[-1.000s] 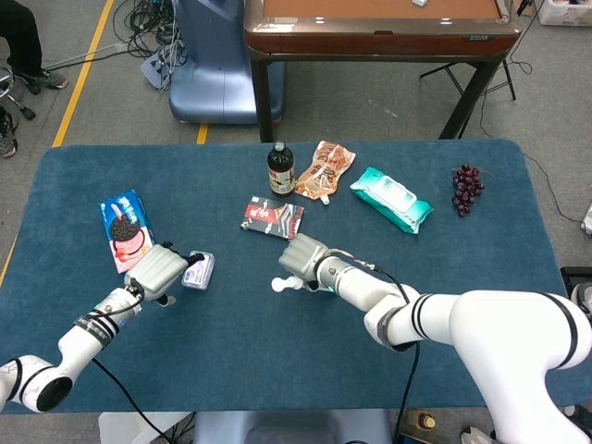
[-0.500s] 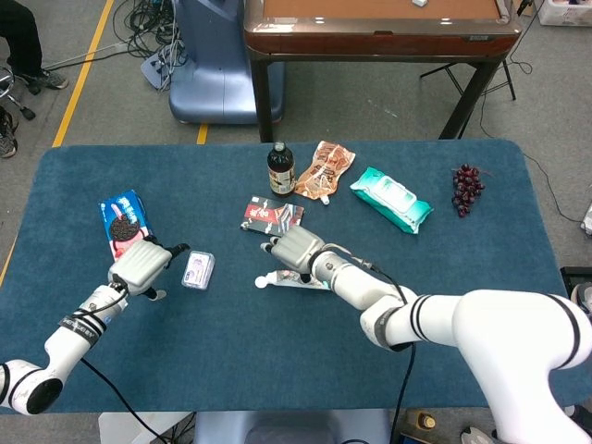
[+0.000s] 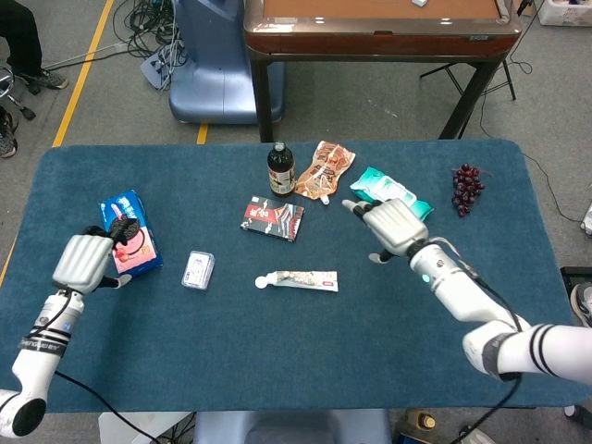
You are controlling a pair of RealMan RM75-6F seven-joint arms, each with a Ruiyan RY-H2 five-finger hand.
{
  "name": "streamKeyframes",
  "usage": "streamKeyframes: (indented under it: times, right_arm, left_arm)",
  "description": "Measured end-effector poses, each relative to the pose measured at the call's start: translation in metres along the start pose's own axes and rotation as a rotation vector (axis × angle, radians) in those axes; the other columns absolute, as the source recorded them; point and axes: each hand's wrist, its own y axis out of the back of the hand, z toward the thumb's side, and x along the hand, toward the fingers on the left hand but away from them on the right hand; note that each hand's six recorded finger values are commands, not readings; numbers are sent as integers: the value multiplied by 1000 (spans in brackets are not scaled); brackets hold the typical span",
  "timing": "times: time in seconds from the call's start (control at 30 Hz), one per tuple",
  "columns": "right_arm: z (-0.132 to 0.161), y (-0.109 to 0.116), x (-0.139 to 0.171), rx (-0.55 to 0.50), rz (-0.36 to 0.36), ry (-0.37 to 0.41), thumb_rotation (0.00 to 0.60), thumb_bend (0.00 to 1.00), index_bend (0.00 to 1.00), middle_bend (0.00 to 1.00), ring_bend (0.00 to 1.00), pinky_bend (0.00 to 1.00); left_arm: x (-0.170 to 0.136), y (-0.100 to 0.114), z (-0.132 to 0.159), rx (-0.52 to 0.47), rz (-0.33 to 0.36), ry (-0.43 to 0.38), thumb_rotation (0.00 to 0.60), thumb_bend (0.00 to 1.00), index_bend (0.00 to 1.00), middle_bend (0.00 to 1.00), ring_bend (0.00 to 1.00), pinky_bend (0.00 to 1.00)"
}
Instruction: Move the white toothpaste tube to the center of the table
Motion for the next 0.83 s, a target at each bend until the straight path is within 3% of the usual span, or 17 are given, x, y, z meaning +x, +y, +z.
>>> streamKeyframes:
  times: [0.17,0.4,0.6,0.83]
  right_arm:
    - [-43,-23,46,-47,-48,-97,600,278,199,343,363,465]
    - [-90,-54,122,-83,-137,-266,600,278,256,355,362,467]
    - [-104,-79,178,-90,-207,-366,600,279,292,361,362,468]
    - [-102,-106,225,-138,-236,-451,600,278,306,365,363,468]
  left_arm:
    - [-29,-6,-33,-48,58,105,600,111,128,377,416,237]
    - [-66,-11,-51,-97,124,176,600,111,152,377,416,237]
    - [-89,-13,-47,-96,139,175,600,111,152,376,416,236]
    - [-107,-15,-35,-71,154,157,600,111,153,370,415,228]
